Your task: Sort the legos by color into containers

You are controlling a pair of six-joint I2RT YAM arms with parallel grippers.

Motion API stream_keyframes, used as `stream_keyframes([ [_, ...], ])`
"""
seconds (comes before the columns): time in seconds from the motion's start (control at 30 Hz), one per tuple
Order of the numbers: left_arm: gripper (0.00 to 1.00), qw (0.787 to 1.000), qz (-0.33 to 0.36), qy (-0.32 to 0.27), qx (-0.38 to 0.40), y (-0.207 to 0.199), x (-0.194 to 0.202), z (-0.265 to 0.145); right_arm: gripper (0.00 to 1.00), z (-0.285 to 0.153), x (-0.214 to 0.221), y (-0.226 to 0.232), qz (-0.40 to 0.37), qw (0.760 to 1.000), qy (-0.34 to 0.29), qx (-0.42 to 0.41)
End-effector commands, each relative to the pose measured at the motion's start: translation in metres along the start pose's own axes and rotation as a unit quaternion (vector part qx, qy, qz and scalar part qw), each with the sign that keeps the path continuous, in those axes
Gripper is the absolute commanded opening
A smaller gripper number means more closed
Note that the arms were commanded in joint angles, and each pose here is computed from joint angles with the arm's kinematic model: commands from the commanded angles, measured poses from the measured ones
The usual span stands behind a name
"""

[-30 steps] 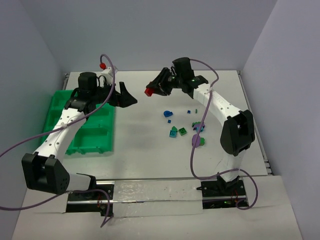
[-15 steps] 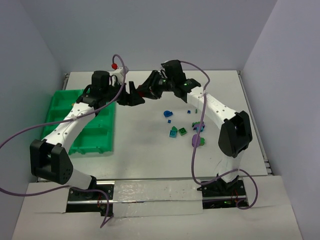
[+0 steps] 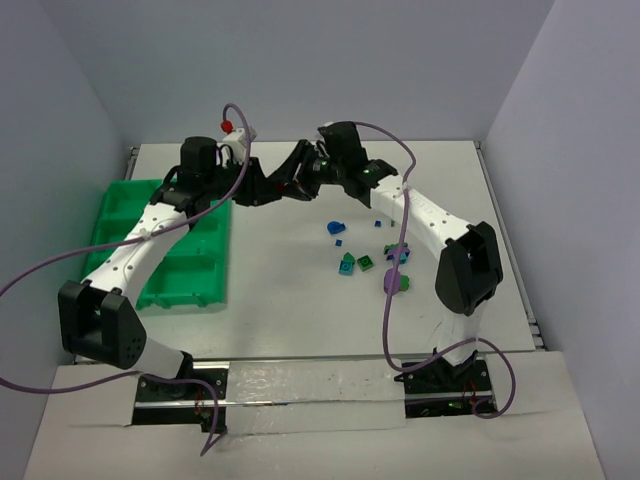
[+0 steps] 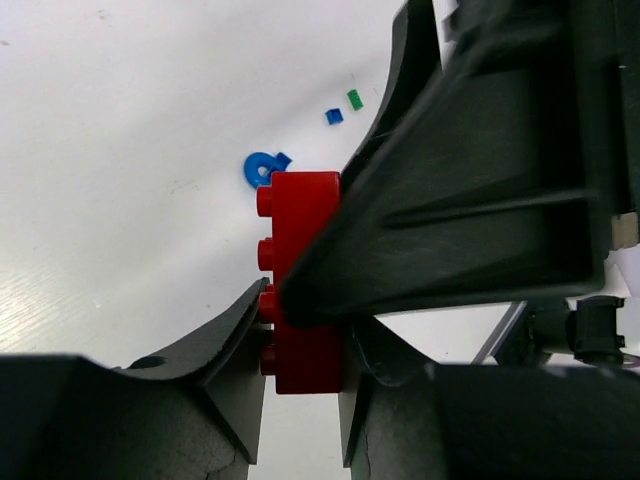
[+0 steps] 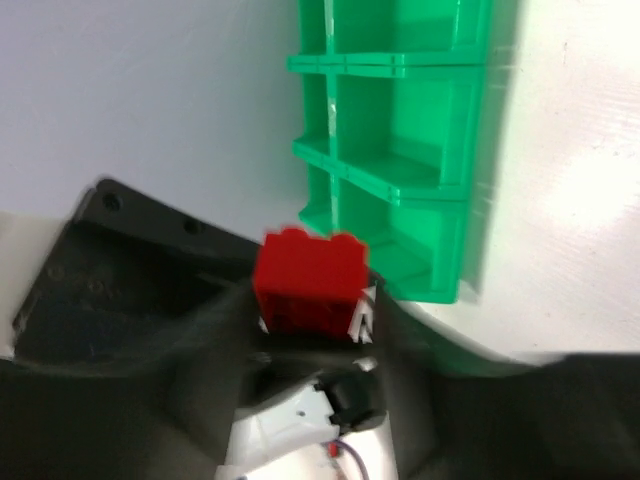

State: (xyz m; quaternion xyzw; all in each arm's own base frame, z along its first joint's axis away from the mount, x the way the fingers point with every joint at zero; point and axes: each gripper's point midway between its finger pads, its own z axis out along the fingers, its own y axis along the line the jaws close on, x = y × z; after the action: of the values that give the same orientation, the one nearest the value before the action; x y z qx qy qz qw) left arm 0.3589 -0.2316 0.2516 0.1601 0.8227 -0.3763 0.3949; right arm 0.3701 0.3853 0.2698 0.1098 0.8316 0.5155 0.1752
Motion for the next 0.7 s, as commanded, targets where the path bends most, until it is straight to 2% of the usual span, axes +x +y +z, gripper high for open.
stream_keyframes([
  [0.0, 0.00, 0.998, 0.014, -0.034, -0.044, 0.025, -0.017, -0.031, 0.64, -0.009, 0.000, 0.010, -0.032, 0.999, 0.005, -0.026],
  [0.03, 0.00, 0.997, 0.021, -0.031, -0.060, 0.041, -0.014, -0.041, 0.83, -0.013, -0.009, 0.006, -0.034, 0.999, -0.004, -0.023],
  [0.1, 0.00, 0.995, 0.017, -0.010, -0.095, 0.068, -0.002, -0.065, 0.97, -0.020, -0.022, -0.003, -0.038, 0.999, -0.017, -0.016],
  [0.17, 0.00, 0.990, 0.011, 0.012, -0.143, 0.101, 0.014, -0.097, 1.00, -0.031, -0.040, -0.011, -0.050, 0.998, -0.034, -0.008],
  [0.2, 0.00, 0.985, 0.036, 0.017, -0.166, 0.117, 0.018, -0.114, 1.00, -0.038, -0.052, -0.016, -0.067, 0.997, -0.046, -0.005],
  [0.3, 0.00, 0.973, 0.036, 0.037, -0.223, 0.149, 0.035, -0.153, 1.00, -0.051, -0.067, -0.027, -0.101, 0.993, -0.058, 0.011],
  [0.37, 0.01, 0.955, 0.028, 0.064, -0.289, 0.184, 0.053, -0.198, 1.00, -0.060, -0.074, -0.033, -0.155, 0.986, -0.060, 0.014],
  [0.43, 0.02, 0.947, 0.010, 0.081, -0.310, 0.202, 0.065, -0.219, 1.00, -0.066, -0.075, -0.034, -0.185, 0.981, -0.055, 0.010],
  [0.5, 0.06, 0.936, -0.023, 0.089, -0.340, 0.229, 0.076, -0.261, 1.00, -0.070, -0.072, -0.035, -0.229, 0.973, -0.039, 0.001],
  [0.6, 0.07, 0.928, -0.066, 0.095, -0.354, 0.258, 0.087, -0.285, 1.00, -0.072, -0.068, -0.039, -0.262, 0.965, -0.024, 0.000],
  [0.67, 0.07, 0.918, -0.068, 0.104, -0.375, 0.275, 0.087, -0.294, 1.00, -0.072, -0.067, -0.042, -0.269, 0.963, -0.018, -0.001],
])
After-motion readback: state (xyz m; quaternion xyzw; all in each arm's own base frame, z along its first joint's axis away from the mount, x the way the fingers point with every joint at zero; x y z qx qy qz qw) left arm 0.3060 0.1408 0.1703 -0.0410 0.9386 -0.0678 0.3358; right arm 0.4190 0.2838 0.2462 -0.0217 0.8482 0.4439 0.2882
